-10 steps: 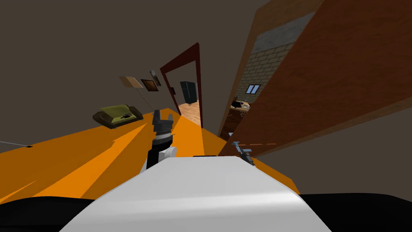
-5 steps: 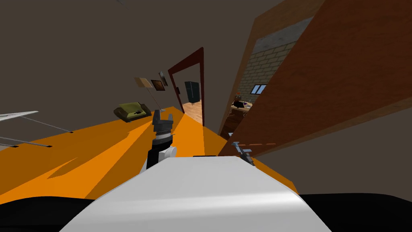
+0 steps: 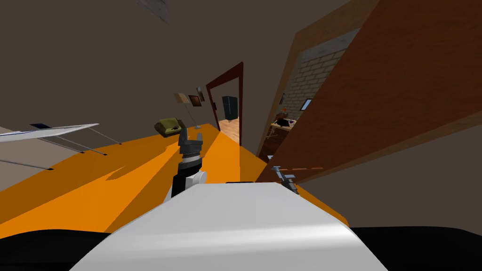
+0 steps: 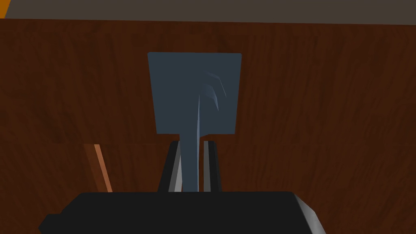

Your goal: Pull the door open

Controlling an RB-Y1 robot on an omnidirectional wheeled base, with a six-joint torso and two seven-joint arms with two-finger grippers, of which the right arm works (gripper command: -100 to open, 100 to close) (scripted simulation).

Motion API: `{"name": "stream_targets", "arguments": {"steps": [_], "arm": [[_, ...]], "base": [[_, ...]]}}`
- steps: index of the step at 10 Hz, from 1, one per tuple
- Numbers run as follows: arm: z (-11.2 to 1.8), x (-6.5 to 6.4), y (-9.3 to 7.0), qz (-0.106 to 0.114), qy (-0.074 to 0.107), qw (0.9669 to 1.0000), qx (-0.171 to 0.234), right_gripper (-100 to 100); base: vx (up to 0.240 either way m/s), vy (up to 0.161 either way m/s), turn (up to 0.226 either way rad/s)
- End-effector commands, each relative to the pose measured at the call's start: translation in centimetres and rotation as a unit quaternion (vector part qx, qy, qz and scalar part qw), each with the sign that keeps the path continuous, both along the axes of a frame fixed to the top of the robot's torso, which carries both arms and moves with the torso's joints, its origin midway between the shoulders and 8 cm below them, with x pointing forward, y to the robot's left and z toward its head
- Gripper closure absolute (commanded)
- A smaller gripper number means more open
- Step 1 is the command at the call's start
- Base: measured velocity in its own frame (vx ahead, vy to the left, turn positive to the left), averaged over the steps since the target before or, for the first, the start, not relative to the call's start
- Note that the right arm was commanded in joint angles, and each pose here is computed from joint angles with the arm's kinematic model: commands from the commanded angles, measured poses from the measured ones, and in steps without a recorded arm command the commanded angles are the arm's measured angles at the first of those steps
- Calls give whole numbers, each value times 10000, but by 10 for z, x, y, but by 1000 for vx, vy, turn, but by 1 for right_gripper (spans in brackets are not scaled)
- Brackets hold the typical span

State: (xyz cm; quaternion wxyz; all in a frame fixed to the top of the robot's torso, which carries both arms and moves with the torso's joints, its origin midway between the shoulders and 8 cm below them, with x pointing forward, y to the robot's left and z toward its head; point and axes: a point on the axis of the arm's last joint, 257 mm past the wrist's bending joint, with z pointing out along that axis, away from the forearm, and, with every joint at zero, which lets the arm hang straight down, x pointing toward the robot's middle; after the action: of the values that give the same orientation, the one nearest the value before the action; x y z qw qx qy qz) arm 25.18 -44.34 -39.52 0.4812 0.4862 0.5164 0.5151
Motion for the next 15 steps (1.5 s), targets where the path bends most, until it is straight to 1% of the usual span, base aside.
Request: {"name": "stream_targets", "arguments": {"steps": [1,4,5,7,8,10,12,13,14,15], "arm": [[2,-1,-2,-1,-23,10000,-12,100],[3,-2,-3,12,-31,10000,-17,100],[2,0,1,37,-29,10000,6,100],[-4,21,20,238,-3,9997,61,100],[-5,28,26,313,-2,9995,77,100],[-5,28,26,313,-2,9995,77,100],[-5,28,26,313,-2,9995,77,100],[-8,46,42,487,1,9988,107,100],[-8,51,47,537,1,9985,114,100],[0,58,55,614,-150,9978,182,100]], "base": [[-221,-94,175],[-216,-56,150],[-96,-4,24],[-168,-28,-109],[-217,-41,-82],[-98,-3,-25],[-3,-3,0],[-116,-14,-120],[-183,-35,-85],[-120,-35,-20]]}}
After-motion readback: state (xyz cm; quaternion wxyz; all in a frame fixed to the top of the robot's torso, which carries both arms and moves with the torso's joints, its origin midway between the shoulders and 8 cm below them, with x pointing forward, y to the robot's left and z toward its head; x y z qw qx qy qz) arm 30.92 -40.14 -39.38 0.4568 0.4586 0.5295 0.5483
